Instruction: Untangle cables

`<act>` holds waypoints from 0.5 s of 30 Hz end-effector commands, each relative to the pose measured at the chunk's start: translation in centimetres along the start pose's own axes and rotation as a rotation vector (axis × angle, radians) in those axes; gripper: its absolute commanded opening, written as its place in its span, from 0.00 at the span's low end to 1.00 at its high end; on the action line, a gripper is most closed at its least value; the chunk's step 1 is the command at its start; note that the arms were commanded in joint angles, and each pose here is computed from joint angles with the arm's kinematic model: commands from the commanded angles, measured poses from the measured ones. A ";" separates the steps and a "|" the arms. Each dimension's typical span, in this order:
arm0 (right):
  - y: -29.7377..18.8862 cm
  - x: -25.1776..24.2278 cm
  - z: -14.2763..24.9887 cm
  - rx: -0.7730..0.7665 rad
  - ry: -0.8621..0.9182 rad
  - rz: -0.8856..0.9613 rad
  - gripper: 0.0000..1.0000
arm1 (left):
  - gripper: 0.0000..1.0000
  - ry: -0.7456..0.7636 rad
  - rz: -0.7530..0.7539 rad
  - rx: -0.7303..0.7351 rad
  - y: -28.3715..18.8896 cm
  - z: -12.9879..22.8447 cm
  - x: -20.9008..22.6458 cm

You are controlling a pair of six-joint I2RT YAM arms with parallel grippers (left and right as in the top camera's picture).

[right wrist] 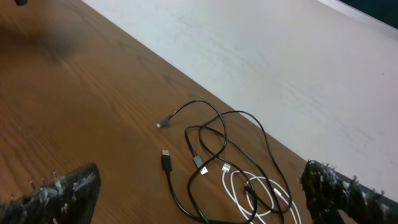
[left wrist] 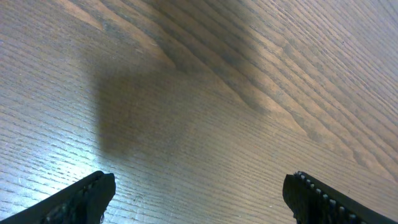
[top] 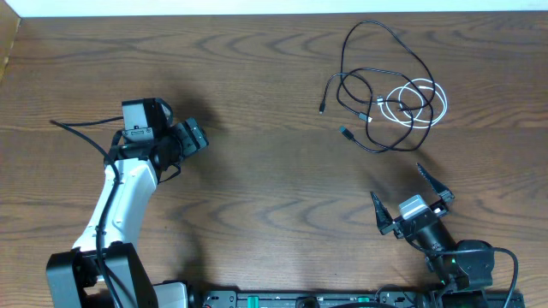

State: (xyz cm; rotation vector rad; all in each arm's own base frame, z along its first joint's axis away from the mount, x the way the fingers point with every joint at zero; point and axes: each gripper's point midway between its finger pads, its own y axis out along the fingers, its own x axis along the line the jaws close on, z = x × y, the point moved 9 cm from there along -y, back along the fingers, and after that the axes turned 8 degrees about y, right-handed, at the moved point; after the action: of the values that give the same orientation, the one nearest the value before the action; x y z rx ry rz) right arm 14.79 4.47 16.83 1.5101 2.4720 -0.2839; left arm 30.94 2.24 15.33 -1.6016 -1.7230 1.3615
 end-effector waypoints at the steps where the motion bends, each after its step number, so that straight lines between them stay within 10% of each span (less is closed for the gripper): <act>1: 0.0 -0.2 0.1 0.006 0.014 0.018 0.99 | 0.92 0.018 -0.003 -0.004 -0.1 -0.1 -0.2; 15: 0.0 -0.2 0.1 0.006 0.014 0.018 0.99 | 0.92 0.018 -0.013 -0.007 -0.1 -0.1 -0.1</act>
State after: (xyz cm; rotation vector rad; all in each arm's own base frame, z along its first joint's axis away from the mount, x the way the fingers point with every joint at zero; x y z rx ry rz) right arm 14.79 4.47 16.82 1.5101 2.4723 -0.2843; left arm 30.94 2.24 15.33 -1.6016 -1.7230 1.3615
